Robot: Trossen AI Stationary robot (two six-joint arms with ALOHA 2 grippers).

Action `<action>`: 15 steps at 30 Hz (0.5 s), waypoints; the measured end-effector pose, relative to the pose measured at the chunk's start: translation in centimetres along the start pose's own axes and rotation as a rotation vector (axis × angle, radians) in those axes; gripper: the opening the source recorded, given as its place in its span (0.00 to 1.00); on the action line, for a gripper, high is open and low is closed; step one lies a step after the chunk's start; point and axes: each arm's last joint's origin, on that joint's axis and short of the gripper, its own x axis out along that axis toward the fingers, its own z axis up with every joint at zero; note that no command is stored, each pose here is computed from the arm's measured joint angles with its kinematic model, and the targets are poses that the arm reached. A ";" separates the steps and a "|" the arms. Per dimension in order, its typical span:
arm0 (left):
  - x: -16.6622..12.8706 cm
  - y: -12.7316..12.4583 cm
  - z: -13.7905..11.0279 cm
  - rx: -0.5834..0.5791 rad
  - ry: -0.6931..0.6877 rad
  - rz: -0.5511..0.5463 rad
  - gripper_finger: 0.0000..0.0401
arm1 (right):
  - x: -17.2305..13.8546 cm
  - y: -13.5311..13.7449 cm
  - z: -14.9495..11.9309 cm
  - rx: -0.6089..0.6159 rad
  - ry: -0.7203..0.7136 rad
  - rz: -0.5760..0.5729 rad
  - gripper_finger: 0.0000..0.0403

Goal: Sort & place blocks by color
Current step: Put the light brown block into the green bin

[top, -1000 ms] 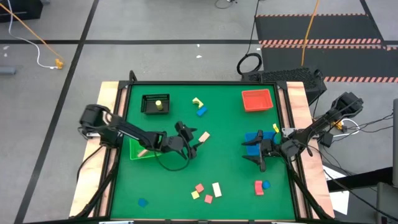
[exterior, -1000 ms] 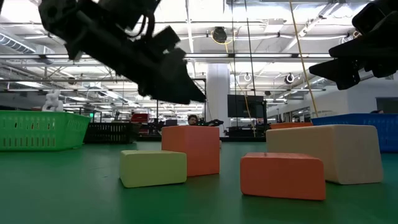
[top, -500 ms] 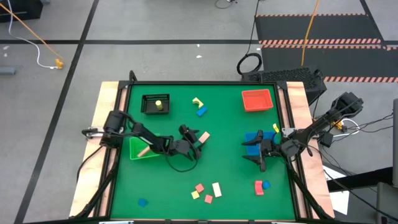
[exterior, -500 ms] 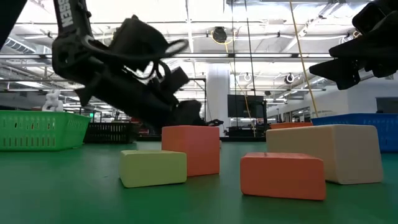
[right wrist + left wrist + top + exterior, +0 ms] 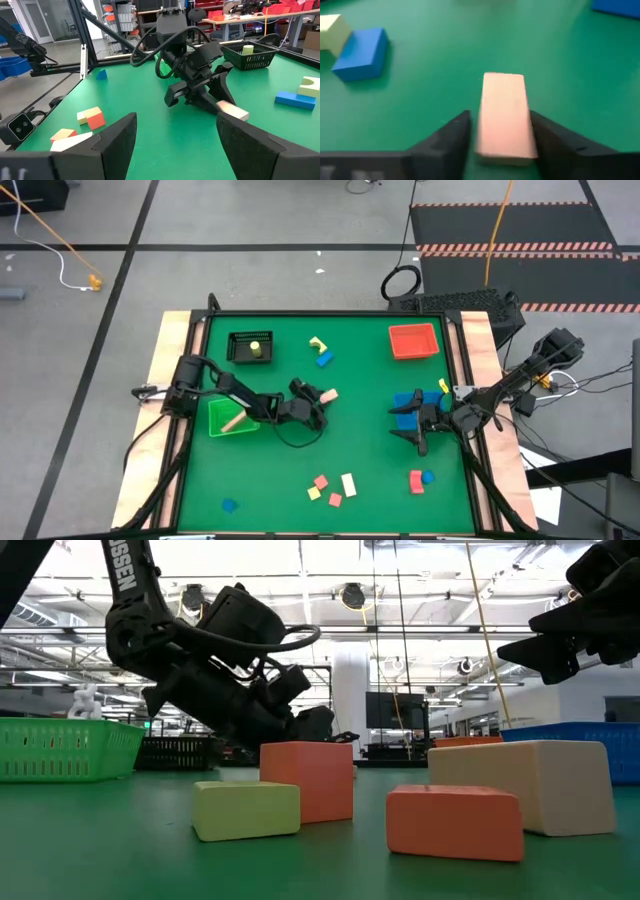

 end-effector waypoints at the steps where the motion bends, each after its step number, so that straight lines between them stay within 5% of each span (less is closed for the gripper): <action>1: 0.1 0.1 0.0 -0.015 0.006 0.006 0.35 | 0.0 0.0 0.0 0.000 -0.001 0.000 0.66; 15: -4.4 -1.7 4.7 -0.013 -0.107 -0.125 0.32 | 0.0 0.0 0.0 0.000 0.000 0.000 0.66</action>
